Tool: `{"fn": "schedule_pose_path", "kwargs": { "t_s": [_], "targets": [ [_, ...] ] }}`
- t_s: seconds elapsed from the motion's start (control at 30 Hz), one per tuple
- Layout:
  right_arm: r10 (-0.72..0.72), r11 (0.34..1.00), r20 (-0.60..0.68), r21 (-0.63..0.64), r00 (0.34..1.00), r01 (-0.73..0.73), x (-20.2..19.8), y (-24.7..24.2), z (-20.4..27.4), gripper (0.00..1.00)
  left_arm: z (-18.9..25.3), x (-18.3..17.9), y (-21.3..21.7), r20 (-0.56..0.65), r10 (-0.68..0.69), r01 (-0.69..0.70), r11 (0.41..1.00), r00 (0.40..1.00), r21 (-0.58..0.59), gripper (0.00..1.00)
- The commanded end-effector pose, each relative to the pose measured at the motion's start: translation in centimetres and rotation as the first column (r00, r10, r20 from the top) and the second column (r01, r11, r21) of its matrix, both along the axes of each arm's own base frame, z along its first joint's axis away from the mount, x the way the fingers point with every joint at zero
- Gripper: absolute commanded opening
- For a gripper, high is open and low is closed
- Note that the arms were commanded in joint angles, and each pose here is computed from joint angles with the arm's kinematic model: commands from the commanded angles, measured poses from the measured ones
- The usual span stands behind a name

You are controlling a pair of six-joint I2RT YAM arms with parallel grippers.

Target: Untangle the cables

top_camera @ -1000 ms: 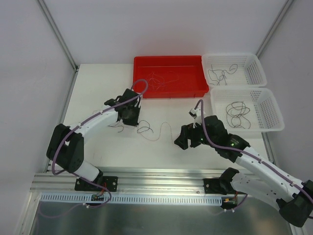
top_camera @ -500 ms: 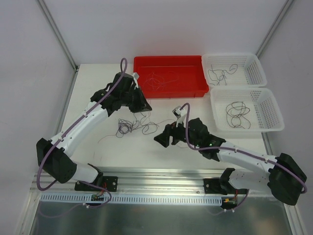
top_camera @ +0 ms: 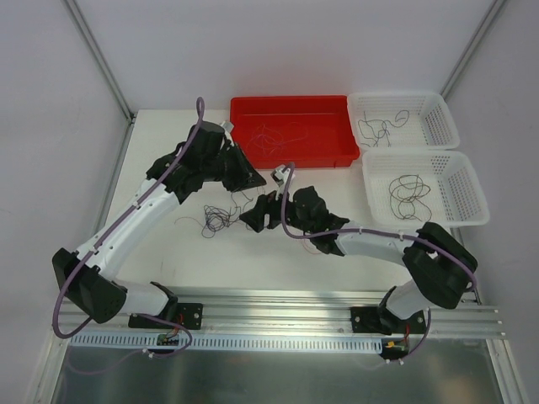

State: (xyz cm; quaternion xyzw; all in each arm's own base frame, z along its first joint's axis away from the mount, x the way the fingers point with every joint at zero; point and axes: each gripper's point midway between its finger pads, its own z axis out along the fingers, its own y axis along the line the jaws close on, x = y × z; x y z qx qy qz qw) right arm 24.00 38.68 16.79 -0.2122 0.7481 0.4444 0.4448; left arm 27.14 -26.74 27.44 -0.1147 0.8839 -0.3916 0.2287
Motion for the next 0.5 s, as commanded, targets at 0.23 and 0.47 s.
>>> {"fn": "schedule_pose_path", "kwargs": {
  "t_s": [0.23, 0.47],
  "targets": [
    [-0.005, 0.988, 0.069, 0.151, 0.998, -0.005, 2.3, 3.7, 3.0, 0.44, 5.1, -0.9, -0.5, 0.074, 0.004, 0.006, 0.992, 0.997, -0.125, 0.03],
    [0.01, 0.995, 0.09, 0.1, 0.996, -0.019, 0.9, 1.8, 3.5, 0.01, 4.8, -0.3, 0.5, 0.135, 0.026, -0.017, 0.997, 0.99, -0.072, 0.19]
  ]
}}
